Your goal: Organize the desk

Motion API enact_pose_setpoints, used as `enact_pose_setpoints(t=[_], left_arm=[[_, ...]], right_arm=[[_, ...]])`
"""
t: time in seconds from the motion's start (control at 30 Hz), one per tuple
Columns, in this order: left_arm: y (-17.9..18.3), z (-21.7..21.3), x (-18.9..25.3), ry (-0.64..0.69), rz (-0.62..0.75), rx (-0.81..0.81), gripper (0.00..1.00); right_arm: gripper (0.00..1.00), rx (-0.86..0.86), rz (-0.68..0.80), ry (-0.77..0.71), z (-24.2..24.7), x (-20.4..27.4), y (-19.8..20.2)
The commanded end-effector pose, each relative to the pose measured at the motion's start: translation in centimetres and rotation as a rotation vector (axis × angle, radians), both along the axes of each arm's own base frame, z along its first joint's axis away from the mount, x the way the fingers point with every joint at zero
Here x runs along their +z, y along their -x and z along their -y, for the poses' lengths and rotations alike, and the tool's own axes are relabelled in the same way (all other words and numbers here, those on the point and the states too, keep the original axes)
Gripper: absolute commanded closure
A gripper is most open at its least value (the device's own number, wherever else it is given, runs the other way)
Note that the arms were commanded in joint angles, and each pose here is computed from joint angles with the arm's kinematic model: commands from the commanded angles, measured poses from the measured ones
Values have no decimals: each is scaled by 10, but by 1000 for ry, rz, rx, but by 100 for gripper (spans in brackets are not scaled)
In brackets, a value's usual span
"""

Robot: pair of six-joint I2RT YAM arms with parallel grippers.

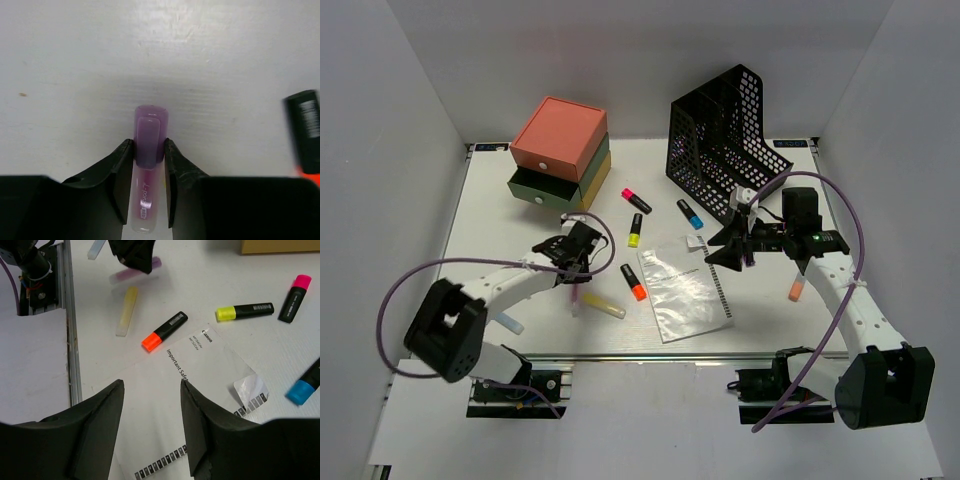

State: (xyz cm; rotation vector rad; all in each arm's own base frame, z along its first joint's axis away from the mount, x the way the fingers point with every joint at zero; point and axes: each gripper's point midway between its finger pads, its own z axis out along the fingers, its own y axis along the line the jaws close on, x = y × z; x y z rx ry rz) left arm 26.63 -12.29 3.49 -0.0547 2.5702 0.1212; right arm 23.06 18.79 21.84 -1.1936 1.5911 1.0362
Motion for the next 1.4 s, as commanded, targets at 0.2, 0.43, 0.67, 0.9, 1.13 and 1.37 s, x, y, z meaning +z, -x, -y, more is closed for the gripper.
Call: enact_pose_setpoints(t=[0.2, 0.43, 0.67, 0.9, 1.13, 1.37], left_arm=[[-34, -8, 156, 160, 399, 123, 100], [-53, -20, 220, 333, 578, 337, 100], [-99, -44, 248, 439, 632, 565, 100], [-139, -89, 237, 527, 674, 827, 100], [-176, -102, 233, 581, 720, 899, 100], [-201, -106, 213, 647, 716, 934, 100]], right_arm=[[47, 10, 32, -24, 1, 8, 1], [64, -14, 24, -26, 3, 8, -2], [100, -38, 39, -21, 5, 10, -5], [100, -50, 45, -21, 7, 10, -7], [100, -63, 40, -14, 7, 7, -10], [100, -76, 39, -7, 8, 3, -12]])
